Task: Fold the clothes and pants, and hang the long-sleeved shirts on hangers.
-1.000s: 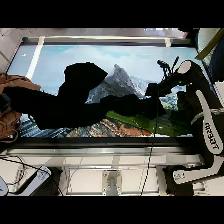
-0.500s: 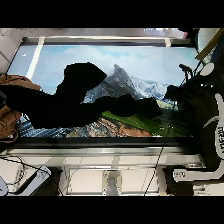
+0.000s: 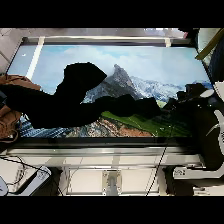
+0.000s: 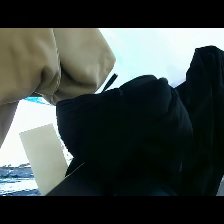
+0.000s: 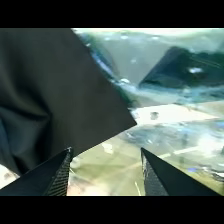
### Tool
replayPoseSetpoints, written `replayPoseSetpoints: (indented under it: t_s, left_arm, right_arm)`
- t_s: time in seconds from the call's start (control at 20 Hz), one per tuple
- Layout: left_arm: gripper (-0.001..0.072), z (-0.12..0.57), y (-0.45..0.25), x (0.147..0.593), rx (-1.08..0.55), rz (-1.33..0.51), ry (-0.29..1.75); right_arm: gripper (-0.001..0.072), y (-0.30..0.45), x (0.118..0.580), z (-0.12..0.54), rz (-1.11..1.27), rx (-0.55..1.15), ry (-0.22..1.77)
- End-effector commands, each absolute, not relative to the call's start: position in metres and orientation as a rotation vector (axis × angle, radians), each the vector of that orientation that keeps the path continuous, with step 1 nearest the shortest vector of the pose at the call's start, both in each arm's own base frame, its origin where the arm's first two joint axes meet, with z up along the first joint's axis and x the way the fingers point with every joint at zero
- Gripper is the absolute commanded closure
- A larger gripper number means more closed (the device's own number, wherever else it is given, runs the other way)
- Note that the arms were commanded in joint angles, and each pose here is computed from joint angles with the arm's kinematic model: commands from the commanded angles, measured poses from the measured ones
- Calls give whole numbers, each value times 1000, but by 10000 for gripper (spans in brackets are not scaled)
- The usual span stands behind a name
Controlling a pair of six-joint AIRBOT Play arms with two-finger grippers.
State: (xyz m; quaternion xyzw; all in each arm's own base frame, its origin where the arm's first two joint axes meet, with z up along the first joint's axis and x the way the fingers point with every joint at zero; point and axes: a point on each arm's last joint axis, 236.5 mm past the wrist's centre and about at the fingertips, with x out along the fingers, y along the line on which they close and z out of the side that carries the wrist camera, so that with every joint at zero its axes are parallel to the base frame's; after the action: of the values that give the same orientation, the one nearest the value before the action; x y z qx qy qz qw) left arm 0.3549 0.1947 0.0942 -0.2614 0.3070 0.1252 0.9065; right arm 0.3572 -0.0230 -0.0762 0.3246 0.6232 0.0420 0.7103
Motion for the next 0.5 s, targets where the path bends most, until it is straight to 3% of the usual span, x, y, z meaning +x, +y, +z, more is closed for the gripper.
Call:
replayPoseSetpoints:
  t_s: [0.0,0.45]
  left_arm:
    - [689,94,194,355,-540,257,634]
    - [689,94,195,355,-539,258,634]
  right_arm:
    - [215,-24,355,-90,96,809,1342]
    - [228,2,372,-114,115,824,1344]
